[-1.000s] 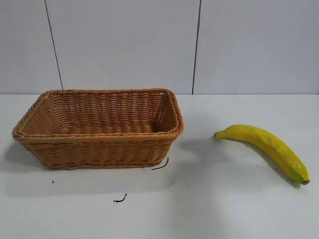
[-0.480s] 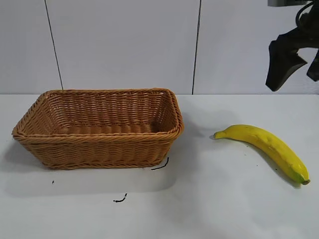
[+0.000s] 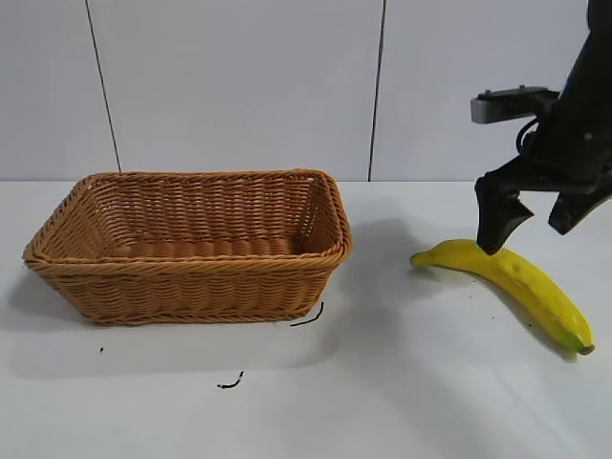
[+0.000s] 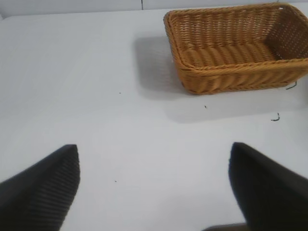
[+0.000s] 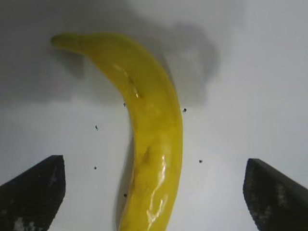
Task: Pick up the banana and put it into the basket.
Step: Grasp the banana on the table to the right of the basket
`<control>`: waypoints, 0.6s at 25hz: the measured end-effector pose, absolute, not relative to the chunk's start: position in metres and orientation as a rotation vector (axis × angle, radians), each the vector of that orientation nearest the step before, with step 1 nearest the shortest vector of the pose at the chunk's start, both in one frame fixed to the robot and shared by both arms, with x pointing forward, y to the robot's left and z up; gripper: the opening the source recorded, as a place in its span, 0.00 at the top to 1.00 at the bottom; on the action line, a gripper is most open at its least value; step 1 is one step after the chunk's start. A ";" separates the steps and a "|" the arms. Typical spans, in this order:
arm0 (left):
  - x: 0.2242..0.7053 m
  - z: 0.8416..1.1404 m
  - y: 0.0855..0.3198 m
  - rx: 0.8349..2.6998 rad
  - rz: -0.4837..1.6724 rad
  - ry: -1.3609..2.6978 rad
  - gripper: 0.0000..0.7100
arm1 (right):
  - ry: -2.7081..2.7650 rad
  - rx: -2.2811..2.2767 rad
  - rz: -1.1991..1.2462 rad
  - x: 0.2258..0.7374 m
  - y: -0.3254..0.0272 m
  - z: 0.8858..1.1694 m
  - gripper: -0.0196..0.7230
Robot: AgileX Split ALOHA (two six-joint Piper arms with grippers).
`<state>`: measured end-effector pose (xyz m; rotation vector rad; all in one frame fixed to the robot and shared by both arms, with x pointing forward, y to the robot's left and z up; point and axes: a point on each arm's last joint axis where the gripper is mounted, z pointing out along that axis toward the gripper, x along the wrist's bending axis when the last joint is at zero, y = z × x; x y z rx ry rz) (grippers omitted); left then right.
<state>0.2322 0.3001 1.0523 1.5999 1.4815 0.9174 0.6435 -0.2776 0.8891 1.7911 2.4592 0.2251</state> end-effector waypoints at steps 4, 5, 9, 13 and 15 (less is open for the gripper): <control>0.232 1.052 0.300 1.600 0.917 1.482 0.11 | 2.441 1.812 0.229 0.644 -0.278 0.887 0.06; 0.232 1.052 0.300 1.600 0.917 1.482 0.11 | 2.438 1.815 0.230 0.644 -0.278 0.887 0.11; 0.232 1.052 0.300 1.600 0.917 1.482 0.11 | 2.424 1.841 0.227 0.644 -0.278 0.887 0.50; 0.232 1.052 0.300 1.600 0.917 1.482 0.11 | 2.441 1.836 0.193 0.642 -0.279 0.888 0.58; 0.232 1.052 0.300 1.600 0.917 1.482 0.11 | 2.448 1.816 0.175 0.641 -0.280 0.893 0.58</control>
